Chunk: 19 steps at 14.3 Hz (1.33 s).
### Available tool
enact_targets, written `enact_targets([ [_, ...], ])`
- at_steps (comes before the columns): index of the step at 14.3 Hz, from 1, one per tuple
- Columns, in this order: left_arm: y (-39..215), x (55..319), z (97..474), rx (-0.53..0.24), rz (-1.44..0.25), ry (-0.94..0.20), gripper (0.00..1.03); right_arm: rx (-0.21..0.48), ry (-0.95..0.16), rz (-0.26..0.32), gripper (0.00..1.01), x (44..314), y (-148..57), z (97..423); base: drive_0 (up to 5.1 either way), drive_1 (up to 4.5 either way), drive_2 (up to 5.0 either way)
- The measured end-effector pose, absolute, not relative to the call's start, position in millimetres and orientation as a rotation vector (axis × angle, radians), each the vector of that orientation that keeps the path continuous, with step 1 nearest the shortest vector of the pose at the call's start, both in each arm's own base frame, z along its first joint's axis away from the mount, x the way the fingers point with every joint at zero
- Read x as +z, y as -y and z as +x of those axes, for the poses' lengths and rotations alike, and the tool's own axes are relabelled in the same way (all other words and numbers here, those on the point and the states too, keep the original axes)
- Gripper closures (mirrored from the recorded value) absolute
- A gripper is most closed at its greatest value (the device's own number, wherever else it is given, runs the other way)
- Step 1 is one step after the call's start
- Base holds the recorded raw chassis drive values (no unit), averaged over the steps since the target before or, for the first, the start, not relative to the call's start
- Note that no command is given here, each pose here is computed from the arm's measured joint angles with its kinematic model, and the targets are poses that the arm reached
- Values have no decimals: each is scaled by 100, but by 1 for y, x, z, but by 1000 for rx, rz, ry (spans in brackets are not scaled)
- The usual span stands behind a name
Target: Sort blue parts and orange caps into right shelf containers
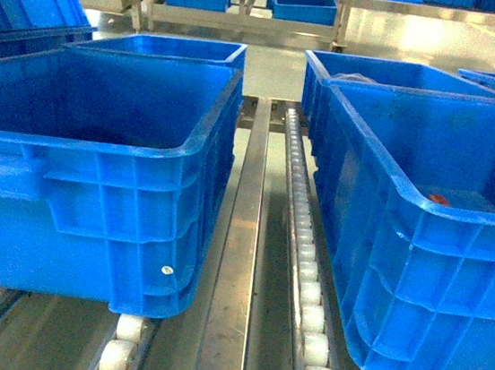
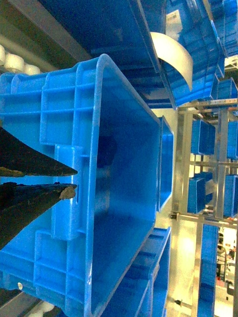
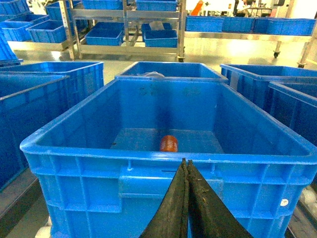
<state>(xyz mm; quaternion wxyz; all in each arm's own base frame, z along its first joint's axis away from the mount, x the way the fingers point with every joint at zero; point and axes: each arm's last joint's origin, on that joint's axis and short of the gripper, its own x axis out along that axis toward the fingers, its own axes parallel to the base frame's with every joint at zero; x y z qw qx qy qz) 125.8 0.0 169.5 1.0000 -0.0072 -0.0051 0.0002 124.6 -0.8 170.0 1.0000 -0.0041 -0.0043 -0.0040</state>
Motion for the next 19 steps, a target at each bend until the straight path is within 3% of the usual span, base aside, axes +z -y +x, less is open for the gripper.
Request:
enact_targets([
  [8, 0, 170, 109, 0, -14, 11, 101, -8, 14, -8, 99, 170, 1, 108, 0, 0, 0],
  [10, 0, 168, 106, 1, -14, -2, 101, -2, -42, -8, 99, 164, 0, 101, 0, 0, 0],
  [11, 0, 163, 101, -4, -14, -43, 101, -5, -1, -8, 99, 167, 0, 97, 0, 0, 0],
  [12, 0, 166, 98, 3, -14, 1, 101, -5, 25, -8, 99, 170, 0, 97, 0, 0, 0],
  [16, 0, 166, 98, 0, -10, -3, 101, -3, 0, -8, 99, 167, 0, 97, 0, 0, 0],
  [19, 0, 166, 98, 0, -10, -3, 92, -3, 4, -8, 89, 167, 0, 97, 0, 0, 0],
])
